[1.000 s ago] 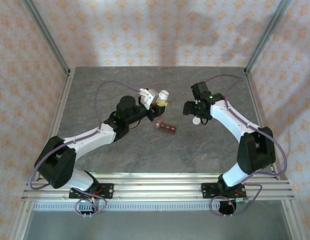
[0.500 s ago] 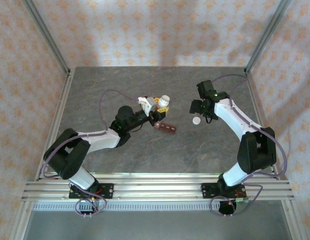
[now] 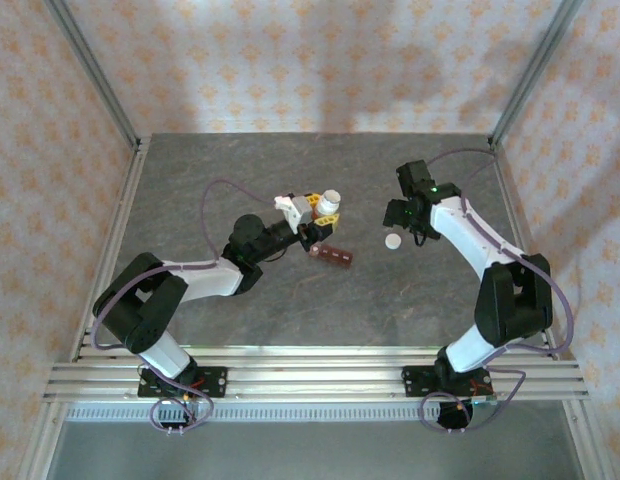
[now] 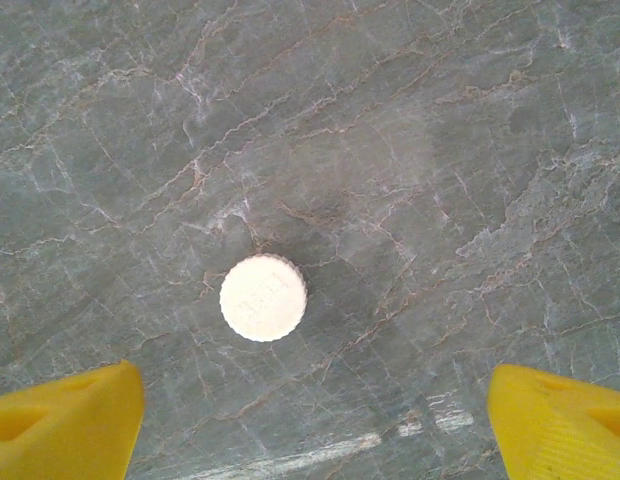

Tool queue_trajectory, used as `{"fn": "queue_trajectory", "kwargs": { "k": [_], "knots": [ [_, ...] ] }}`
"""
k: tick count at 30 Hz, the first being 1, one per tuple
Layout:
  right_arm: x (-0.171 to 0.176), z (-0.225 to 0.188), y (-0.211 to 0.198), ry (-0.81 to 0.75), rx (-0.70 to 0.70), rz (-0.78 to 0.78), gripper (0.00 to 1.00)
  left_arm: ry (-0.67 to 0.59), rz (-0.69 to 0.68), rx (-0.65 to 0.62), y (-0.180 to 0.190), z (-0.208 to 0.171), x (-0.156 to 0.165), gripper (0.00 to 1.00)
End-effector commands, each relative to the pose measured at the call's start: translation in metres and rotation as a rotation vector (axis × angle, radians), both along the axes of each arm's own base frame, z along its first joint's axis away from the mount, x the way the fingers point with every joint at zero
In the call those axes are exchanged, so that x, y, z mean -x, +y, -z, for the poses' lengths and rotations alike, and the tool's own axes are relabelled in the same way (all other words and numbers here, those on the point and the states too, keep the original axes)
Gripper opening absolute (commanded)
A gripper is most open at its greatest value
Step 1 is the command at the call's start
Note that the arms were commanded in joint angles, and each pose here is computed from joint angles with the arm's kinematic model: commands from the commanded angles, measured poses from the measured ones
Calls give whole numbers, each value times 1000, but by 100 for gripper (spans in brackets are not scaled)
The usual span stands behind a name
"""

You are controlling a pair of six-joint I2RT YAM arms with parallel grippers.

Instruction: Sort the pills into containers

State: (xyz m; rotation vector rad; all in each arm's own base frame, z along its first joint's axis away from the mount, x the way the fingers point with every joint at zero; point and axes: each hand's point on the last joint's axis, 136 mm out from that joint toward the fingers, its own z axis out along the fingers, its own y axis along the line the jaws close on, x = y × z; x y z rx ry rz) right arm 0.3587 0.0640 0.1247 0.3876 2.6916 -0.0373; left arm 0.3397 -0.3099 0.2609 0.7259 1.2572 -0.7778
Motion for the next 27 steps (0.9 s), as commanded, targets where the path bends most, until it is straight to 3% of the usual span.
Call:
{"fn": "queue_trajectory", "kwargs": {
  "k": [1, 11, 27],
  "knots": [
    [-2, 7, -7, 38, 32, 19, 89, -71, 11, 20, -1, -12, 7, 0],
    [-1, 45, 6, 150, 1, -31, 87, -64, -1, 24, -3, -12, 9, 0],
    [-15, 86, 17, 235, -12, -57, 74, -51, -11, 30, -2, -12, 8, 0]
  ]
}}
